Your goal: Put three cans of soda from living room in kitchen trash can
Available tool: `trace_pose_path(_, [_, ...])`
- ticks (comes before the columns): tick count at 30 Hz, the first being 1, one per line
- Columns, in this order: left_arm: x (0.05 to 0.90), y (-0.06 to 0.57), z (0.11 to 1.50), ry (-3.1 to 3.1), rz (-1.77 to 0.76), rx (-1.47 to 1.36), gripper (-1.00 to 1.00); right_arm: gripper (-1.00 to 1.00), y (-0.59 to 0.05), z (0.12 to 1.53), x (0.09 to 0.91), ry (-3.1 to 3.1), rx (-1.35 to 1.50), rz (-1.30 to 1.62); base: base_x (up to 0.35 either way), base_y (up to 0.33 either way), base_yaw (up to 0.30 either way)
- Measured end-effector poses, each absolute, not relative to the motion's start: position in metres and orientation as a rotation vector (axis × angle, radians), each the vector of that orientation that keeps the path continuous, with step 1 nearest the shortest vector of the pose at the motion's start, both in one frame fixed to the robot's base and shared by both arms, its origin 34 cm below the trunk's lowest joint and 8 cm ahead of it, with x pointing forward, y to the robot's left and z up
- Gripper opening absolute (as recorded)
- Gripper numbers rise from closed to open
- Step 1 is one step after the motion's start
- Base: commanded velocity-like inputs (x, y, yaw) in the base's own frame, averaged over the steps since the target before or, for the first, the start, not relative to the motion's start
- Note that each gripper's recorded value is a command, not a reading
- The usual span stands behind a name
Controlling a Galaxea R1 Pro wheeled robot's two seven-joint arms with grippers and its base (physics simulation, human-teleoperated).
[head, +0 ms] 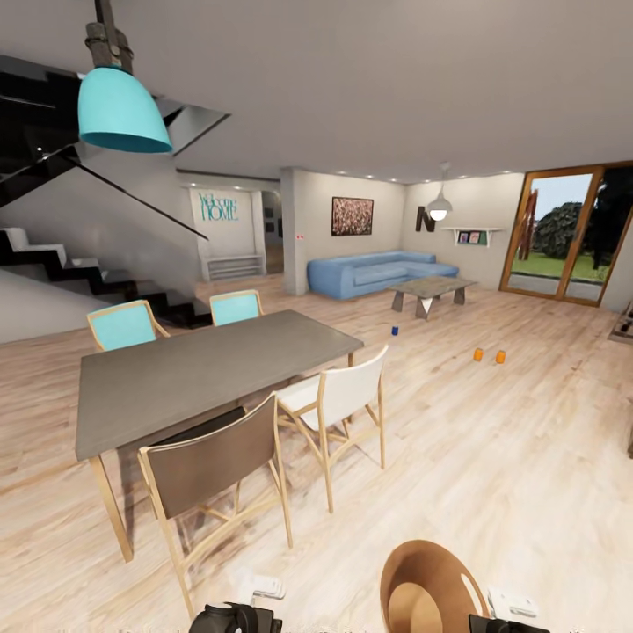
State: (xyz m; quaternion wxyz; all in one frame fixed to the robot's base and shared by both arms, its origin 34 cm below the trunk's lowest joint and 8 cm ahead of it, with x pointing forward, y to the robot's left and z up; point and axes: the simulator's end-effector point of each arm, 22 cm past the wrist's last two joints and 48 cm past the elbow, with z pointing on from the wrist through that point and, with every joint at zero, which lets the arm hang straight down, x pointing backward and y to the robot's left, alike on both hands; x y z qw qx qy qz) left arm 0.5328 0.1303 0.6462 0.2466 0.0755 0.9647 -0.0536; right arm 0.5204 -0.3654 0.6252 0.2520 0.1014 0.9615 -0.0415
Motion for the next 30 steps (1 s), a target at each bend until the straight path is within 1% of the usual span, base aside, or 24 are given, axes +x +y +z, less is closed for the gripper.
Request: trace_pose_path(30, [0.521,0.130,0.627,2.679,-0.154,0.209,1.00,-1.00,-0.364,0.607,0.509,2.662,0.276,-0.117,0.000,0.000,0.000])
